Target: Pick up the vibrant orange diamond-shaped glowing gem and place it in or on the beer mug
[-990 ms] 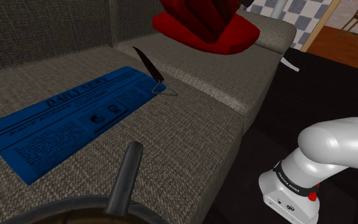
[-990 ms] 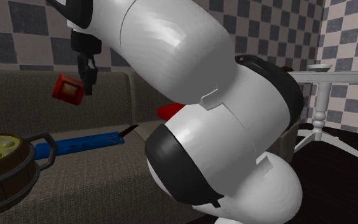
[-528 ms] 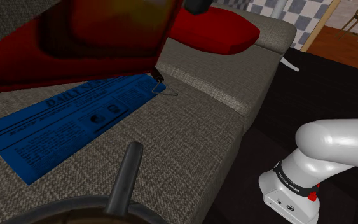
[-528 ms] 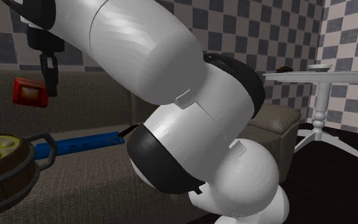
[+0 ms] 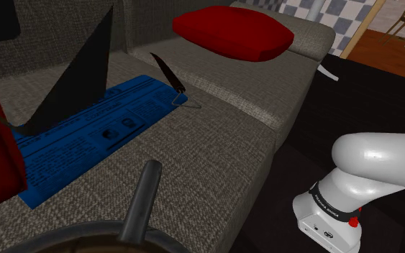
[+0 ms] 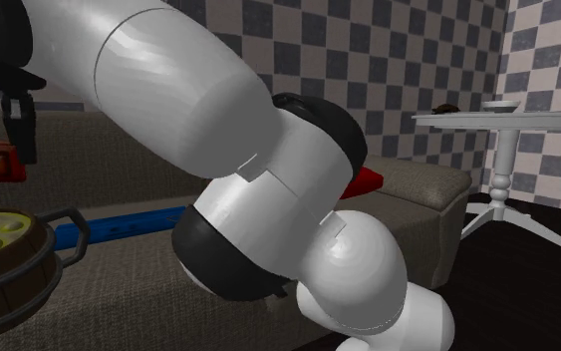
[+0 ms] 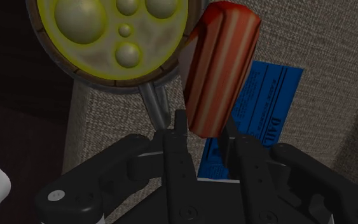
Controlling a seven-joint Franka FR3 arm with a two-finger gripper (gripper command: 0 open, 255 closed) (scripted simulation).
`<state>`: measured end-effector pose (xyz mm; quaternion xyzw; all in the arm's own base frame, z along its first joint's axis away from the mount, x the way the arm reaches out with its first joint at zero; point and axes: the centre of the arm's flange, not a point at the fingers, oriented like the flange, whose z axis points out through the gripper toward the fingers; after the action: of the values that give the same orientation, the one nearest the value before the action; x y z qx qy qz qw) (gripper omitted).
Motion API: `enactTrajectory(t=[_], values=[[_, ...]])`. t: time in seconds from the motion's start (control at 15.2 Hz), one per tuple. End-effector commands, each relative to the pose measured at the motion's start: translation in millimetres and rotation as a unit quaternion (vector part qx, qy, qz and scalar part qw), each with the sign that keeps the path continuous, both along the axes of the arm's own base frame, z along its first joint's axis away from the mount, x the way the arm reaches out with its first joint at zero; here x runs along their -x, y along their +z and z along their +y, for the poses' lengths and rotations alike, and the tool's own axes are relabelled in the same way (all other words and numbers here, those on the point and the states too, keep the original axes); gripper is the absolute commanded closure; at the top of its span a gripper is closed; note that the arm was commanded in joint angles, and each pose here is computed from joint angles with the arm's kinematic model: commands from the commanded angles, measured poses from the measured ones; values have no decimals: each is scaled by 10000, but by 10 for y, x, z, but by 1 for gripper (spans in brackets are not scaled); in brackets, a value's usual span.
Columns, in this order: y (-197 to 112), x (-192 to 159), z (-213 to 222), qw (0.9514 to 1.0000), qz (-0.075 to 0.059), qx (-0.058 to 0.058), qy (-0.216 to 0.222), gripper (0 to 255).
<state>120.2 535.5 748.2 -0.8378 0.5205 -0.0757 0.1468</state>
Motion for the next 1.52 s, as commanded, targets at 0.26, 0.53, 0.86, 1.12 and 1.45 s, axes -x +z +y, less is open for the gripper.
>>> enactTrajectory(t=[0.26, 0.53, 0.86, 1.12, 1.45], values=[[-312, 2, 24, 10000, 0, -3, -1, 255], [-500, 2, 24, 10000, 0, -3, -1, 255], [-500, 2, 24, 10000, 0, -3, -1, 255], [-496, 1, 26, 10000, 0, -3, -1, 0], [-500, 2, 24, 10000, 0, -3, -1, 0]])
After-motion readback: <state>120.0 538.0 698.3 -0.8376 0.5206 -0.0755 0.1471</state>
